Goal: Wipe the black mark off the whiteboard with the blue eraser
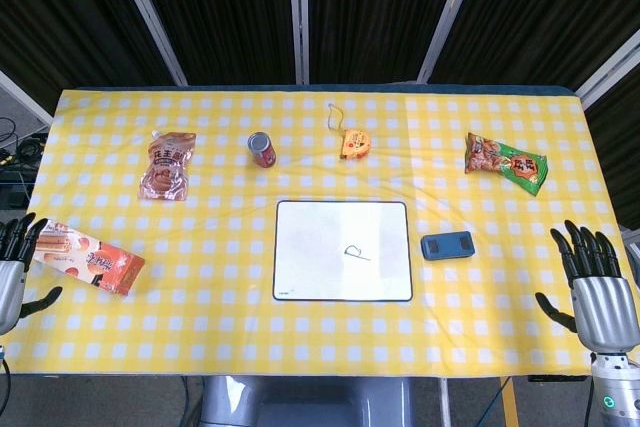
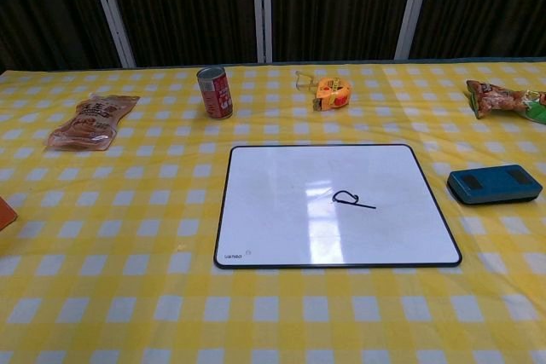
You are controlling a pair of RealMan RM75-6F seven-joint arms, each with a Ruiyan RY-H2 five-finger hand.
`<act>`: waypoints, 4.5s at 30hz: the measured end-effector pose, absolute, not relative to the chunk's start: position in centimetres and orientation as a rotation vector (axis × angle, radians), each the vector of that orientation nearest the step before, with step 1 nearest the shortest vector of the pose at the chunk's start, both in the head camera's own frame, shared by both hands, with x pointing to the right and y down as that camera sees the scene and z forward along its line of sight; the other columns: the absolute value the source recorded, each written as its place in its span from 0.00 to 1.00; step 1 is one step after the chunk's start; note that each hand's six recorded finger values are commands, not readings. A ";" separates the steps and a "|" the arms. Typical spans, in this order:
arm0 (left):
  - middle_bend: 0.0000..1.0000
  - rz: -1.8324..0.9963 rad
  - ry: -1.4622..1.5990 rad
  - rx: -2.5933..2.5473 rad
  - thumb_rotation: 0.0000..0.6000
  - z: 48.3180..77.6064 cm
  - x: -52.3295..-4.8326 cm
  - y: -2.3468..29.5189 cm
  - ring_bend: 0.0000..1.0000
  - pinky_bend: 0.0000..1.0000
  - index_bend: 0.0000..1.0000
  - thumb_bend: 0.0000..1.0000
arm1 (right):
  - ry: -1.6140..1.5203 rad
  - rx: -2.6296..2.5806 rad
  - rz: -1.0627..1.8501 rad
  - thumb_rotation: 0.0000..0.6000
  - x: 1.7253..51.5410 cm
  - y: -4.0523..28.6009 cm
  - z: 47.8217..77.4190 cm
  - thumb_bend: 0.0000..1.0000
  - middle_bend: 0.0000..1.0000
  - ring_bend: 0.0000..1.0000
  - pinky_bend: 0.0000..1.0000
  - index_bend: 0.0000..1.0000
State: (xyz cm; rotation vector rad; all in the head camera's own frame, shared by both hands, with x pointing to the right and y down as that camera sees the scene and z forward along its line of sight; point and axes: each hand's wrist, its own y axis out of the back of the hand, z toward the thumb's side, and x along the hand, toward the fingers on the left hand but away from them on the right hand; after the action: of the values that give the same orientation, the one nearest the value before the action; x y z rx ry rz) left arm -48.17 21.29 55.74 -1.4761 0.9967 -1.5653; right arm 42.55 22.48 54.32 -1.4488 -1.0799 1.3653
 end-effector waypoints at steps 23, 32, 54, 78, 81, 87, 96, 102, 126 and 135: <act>0.00 -1.556 1.012 -1.481 1.00 55.3 -48.3 21.2 0.00 0.00 0.00 0.18 | -1.020 -1.544 1.405 1.00 41.8 22.6 56.2 0.09 0.00 0.00 0.00 0.15; 0.00 -1.550 1.024 -1.480 1.00 55.0 -48.4 21.0 0.00 0.00 0.00 0.18 | -0.878 -1.674 1.476 1.00 40.0 21.0 58.7 0.12 0.07 0.00 0.03 0.24; 0.00 -1.571 1.013 -1.465 1.00 55.6 -48.7 20.8 0.00 0.00 0.00 0.18 | -0.699 -1.753 1.663 1.00 36.5 16.6 66.3 0.13 0.08 0.00 0.04 0.26; 0.00 -1.583 1.008 -1.468 1.00 56.1 -48.8 20.5 0.00 0.00 0.00 0.18 | -0.689 -1.762 1.682 1.00 33.5 15.1 70.1 0.16 0.12 0.00 0.09 0.29; 0.00 -1.581 1.008 -1.469 1.00 56.1 -48.8 20.5 0.00 0.00 0.00 0.18 | -0.685 -1.761 1.689 1.00 33.4 15.1 70.3 0.16 0.12 0.00 0.09 0.29; 0.00 -1.577 1.004 -1.474 1.00 56.1 -48.6 20.5 0.00 0.00 0.00 0.18 | -0.669 -1.756 1.715 1.00 33.6 15.2 70.9 0.17 0.12 0.00 0.09 0.29; 0.00 -1.563 0.998 -1.475 1.00 56.0 -48.3 20.5 0.00 0.00 0.00 0.18 | -0.663 -1.751 1.751 1.00 34.1 15.2 71.9 0.20 0.13 0.00 0.09 0.31; 0.00 -1.558 0.995 -1.479 1.00 56.1 -48.1 20.5 0.00 0.00 0.00 0.18 | -0.676 -1.744 1.743 1.00 33.9 15.0 72.3 0.27 0.30 0.14 0.22 0.52; 0.00 -1.538 1.019 -1.487 1.00 55.9 -48.0 20.3 0.00 0.00 0.00 0.18 | -0.873 -1.965 1.343 1.00 24.0 14.8 67.7 0.32 0.69 0.69 0.73 0.83; 0.00 -1.552 1.029 -1.487 1.00 56.2 -48.5 20.2 0.00 0.00 0.00 0.18 | -0.763 -2.056 1.253 1.00 15.4 16.9 68.8 0.32 0.69 0.69 0.73 0.83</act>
State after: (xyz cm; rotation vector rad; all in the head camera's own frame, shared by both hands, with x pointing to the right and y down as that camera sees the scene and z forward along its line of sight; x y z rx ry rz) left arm -48.53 20.15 56.16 -1.4874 1.0285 -1.5522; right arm 15.37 16.88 68.77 -2.0557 -0.7626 1.2532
